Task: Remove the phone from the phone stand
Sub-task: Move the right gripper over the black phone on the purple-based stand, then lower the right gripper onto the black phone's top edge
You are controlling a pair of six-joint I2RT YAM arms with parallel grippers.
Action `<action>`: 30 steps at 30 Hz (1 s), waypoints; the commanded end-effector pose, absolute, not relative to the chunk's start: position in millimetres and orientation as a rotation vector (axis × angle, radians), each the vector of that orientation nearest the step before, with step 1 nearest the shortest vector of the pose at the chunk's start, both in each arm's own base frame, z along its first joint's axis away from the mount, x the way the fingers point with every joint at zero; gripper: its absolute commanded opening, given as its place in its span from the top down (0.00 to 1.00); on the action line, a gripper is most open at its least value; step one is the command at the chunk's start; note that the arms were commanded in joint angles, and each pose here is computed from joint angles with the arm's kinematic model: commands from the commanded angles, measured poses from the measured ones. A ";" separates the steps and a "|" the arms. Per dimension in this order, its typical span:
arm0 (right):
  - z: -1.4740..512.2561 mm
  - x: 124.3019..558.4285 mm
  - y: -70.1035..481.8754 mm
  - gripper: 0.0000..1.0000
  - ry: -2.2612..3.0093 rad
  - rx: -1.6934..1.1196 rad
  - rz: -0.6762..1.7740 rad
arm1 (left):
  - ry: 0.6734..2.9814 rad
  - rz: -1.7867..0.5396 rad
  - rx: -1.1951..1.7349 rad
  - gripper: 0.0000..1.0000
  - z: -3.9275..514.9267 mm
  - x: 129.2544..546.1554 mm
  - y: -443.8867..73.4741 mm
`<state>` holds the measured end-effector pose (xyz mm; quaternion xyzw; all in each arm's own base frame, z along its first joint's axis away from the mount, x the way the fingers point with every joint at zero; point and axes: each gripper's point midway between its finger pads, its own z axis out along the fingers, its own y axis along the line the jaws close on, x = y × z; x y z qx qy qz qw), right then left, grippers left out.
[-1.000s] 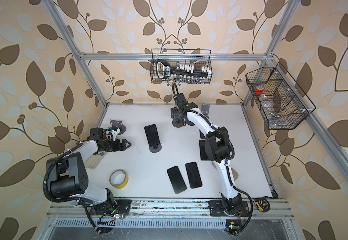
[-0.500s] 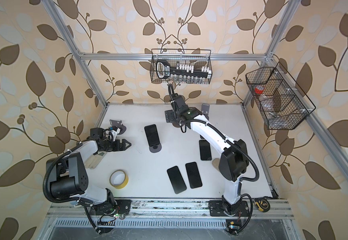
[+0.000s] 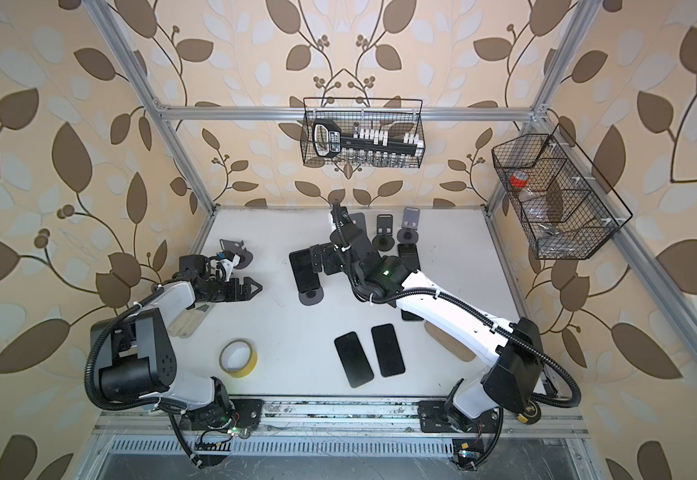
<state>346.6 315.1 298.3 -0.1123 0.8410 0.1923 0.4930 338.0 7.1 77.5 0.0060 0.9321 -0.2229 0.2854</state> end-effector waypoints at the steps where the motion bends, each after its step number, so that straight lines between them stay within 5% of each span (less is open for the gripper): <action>1: 295.6 345.9 321.2 0.00 2.023 -0.203 0.509 | 2.449 -0.568 0.030 0.01 91.2 341.5 12.3; 30: 197.5 378.5 405.5 0.00 2.200 -0.292 0.408 | 2.447 -0.561 0.016 0.01 91.6 342.4 15.2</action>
